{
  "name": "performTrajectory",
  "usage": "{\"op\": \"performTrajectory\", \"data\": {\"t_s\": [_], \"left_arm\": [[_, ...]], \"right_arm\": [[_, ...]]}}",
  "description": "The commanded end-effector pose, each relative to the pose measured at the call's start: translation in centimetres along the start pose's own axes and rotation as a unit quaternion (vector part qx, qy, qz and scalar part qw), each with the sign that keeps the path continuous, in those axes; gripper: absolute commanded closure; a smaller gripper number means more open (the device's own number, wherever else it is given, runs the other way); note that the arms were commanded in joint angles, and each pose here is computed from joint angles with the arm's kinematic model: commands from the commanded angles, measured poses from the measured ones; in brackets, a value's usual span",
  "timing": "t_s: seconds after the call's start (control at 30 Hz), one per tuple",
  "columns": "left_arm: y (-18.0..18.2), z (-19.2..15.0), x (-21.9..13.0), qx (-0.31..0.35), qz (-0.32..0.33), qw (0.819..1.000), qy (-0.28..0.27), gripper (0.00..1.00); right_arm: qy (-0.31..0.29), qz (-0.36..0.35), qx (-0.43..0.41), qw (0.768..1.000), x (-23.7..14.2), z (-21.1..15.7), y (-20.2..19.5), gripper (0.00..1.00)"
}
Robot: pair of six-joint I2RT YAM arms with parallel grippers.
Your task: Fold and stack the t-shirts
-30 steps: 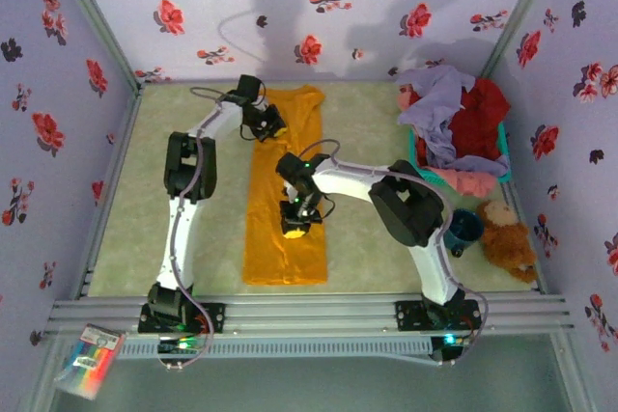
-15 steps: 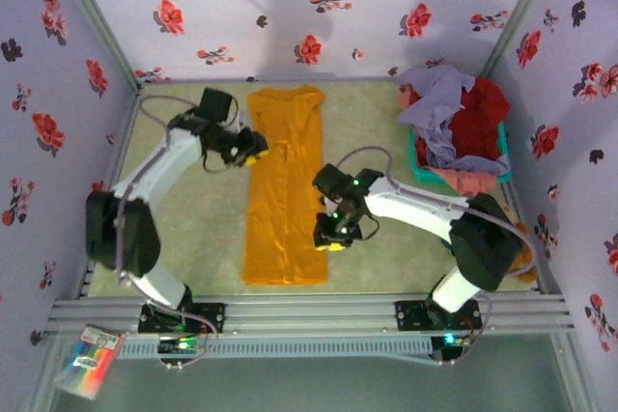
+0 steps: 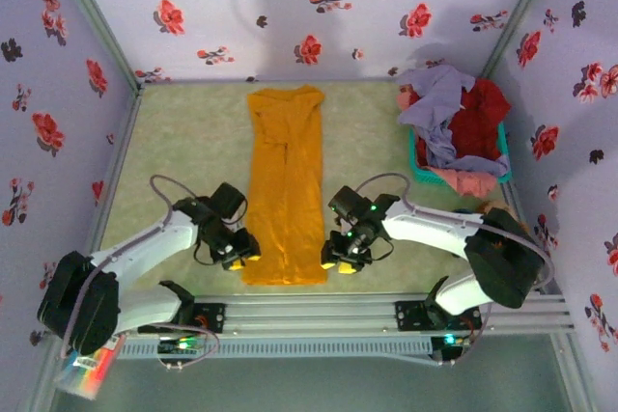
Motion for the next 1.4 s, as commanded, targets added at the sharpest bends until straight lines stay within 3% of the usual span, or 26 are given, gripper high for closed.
{"op": "performTrajectory", "data": {"t_s": [0.0, 0.47, 0.83, 1.07, 1.37], "left_arm": [[0.3, -0.2, 1.0, -0.045, -0.021, 0.999, -0.012, 0.58], [2.0, -1.3, 1.5, -0.051, -0.003, 0.999, -0.012, 0.63], [3.4, -1.7, 0.3, -0.032, 0.058, 0.998, -0.012, 0.58], [2.0, -1.3, 2.1, -0.058, -0.016, 0.998, -0.018, 0.61], [1.7, -1.2, 2.7, -0.058, -0.025, 0.998, -0.014, 0.72]], "right_arm": [[0.025, 0.013, -0.002, 1.000, 0.5, -0.3, 1.1, 0.57], [0.074, -0.010, -0.012, 0.997, 2.4, 0.0, 1.8, 0.68], [0.085, -0.055, -0.007, 0.995, 1.9, -0.4, 0.8, 0.62], [0.102, -0.066, 0.001, 0.993, 2.7, -0.4, 0.4, 0.66], [0.115, -0.056, -0.013, 0.992, 3.9, 0.2, 0.7, 0.75]]}}
Point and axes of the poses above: each hand's point on the last joint's axis, 136 mm out from that joint toward the fingers, its own x axis out along the fingers, its own y axis along the line the jaws close on, z = x × y, the point moved 3 cm from there along -x, back along the fingers, and after that the axes turned 6 degrees about x, right-handed, at the moved point
